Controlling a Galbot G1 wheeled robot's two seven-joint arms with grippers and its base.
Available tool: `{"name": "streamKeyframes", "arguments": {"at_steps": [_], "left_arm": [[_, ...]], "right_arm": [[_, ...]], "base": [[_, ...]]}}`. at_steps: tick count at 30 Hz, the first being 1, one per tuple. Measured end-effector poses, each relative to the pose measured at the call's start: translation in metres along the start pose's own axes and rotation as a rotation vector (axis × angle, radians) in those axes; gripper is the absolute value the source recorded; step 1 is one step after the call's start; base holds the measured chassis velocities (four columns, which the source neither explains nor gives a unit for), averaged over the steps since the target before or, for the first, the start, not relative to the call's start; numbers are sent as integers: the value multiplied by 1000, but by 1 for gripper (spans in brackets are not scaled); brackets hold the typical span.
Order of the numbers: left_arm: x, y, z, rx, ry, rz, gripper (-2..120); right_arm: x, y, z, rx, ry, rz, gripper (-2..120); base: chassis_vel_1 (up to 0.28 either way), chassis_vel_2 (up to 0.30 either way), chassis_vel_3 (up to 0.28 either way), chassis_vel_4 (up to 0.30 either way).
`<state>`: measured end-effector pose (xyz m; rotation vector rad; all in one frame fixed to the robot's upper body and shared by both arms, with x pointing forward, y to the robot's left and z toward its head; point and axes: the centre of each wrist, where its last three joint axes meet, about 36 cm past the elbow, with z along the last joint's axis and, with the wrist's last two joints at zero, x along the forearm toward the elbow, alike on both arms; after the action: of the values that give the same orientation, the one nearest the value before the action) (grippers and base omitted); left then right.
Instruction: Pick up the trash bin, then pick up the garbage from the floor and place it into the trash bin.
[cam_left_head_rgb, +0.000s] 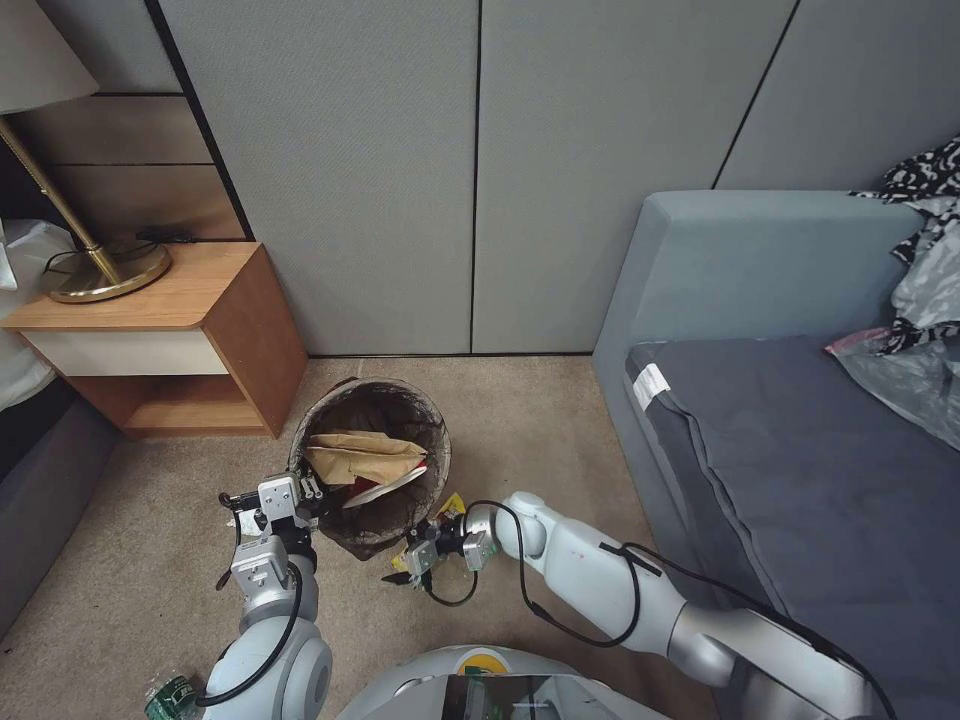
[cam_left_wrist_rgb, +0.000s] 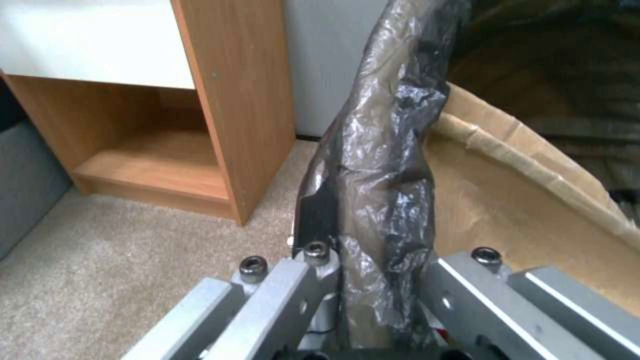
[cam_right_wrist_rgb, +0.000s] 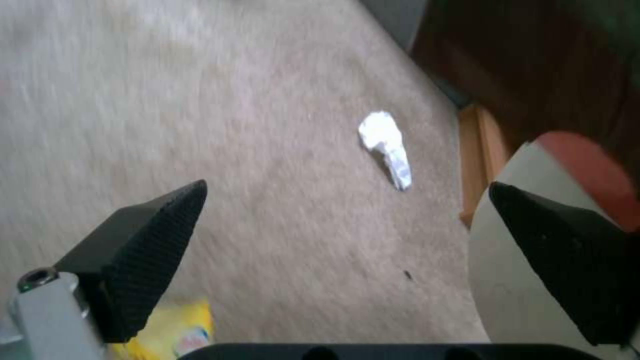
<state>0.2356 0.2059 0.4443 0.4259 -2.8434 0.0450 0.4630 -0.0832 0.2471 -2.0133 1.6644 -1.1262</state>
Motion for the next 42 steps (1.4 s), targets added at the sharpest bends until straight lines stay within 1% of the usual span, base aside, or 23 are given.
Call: {"name": "streamKeyframes", "arguments": {"at_steps": [3, 8, 14, 15, 16, 18, 23, 26, 29, 30, 31, 34, 42], "left_arm": [[0, -1, 0, 2, 0, 3, 3], [0, -1, 1, 2, 3, 2, 3], [1, -1, 0, 4, 2, 4, 3], [1, -1, 0, 4, 2, 4, 3], [1, -1, 0, 4, 2, 4, 0], [1, -1, 0, 4, 1, 4, 0], [1, -1, -1, 4, 0, 4, 0], [1, -1, -1, 5, -1, 4, 0], [1, -1, -1, 5, -1, 4, 0], [1, -1, -1, 6, -2, 4, 0], [1, -1, -1, 6, -2, 4, 0], [1, -1, -2, 7, -3, 3, 0], [-1, -1, -1, 9, -6, 3, 0]], "right_arm": [[-1, -8, 10, 66, 31, -43, 100], [3, -15, 18, 89, 59, -64, 100], [16, -25, 38, 158, 124, -111, 100], [16, -25, 38, 158, 124, -111, 100], [19, -26, 42, 164, 134, -117, 100], [22, -25, 46, 162, 146, -119, 100], [25, -28, 51, 183, 165, -138, 100], [29, -39, 55, 251, 187, -176, 100], [31, -45, 56, 281, 196, -205, 100], [32, -49, 56, 298, 208, -236, 100], [32, -49, 56, 298, 208, -236, 100], [36, -54, 57, 313, 237, -287, 100], [51, -54, 56, 308, 253, -297, 100]], "base": [[0, 0, 0, 0], [0, 0, 0, 0], [0, 0, 0, 0], [0, 0, 0, 0], [0, 0, 0, 0], [0, 0, 0, 0], [0, 0, 0, 0], [0, 0, 0, 0], [0, 0, 0, 0], [0, 0, 0, 0], [0, 0, 0, 0], [0, 0, 0, 0], [0, 0, 0, 0]]}}
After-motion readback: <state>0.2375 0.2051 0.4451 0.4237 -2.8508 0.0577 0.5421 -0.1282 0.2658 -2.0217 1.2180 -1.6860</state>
